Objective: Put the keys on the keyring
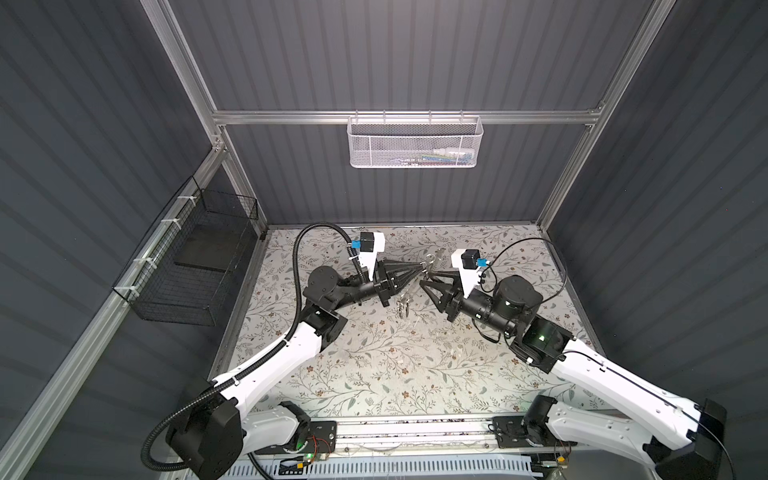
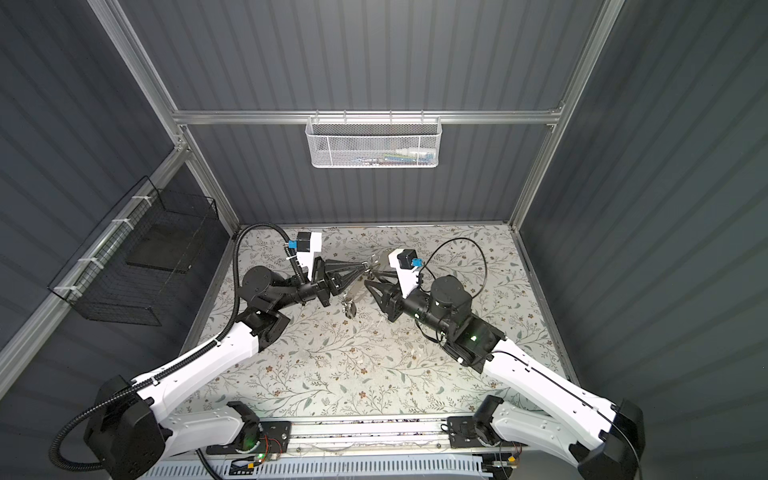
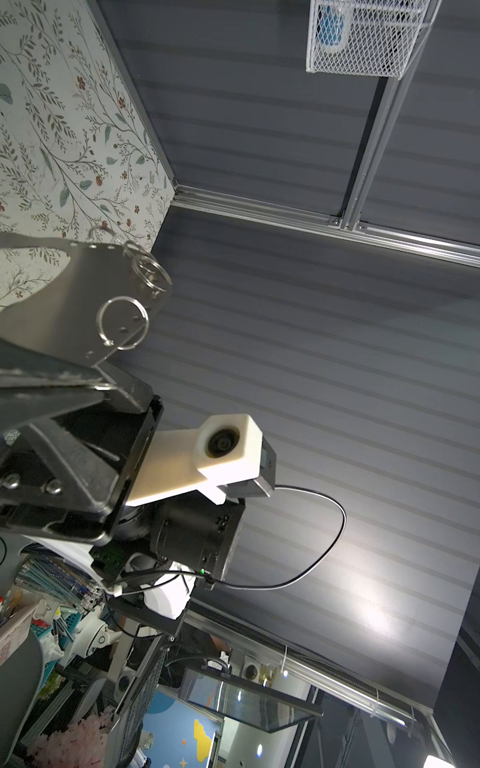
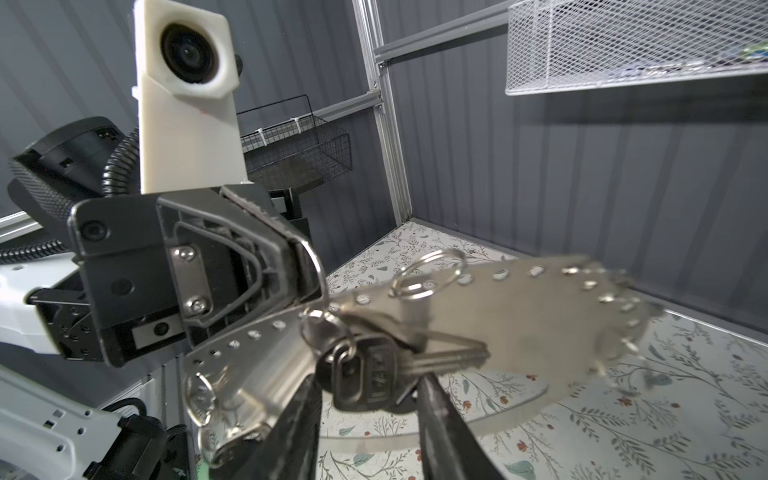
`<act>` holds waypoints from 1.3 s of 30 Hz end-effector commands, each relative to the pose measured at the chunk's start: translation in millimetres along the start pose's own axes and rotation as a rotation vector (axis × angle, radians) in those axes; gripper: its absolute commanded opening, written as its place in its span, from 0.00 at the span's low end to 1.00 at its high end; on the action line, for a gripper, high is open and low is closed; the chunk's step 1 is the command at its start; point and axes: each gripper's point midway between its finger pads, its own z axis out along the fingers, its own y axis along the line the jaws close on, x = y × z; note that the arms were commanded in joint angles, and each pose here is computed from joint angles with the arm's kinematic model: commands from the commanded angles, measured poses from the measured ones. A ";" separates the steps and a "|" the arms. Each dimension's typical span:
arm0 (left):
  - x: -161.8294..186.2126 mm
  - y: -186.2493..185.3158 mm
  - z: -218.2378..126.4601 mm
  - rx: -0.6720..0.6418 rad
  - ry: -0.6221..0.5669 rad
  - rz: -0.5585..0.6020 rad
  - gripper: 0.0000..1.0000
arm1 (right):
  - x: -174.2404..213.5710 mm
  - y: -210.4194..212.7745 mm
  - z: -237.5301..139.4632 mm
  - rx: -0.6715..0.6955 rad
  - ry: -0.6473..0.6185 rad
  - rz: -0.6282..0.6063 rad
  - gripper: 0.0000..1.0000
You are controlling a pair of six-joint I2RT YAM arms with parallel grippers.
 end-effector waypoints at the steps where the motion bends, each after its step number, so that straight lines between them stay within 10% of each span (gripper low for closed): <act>1: -13.7 -13.4 2.5 0.046 -0.024 0.031 0.00 | -4.5 -4.5 -4.4 0.040 -0.035 -0.027 0.40; 17: -13.9 -13.3 3.5 0.047 -0.016 0.029 0.00 | -9.6 0.7 -4.1 0.117 -0.076 -0.143 0.34; 39: -9.4 -10.9 6.1 0.047 0.014 0.016 0.00 | -9.4 11.8 -1.6 0.060 -0.059 -0.208 0.00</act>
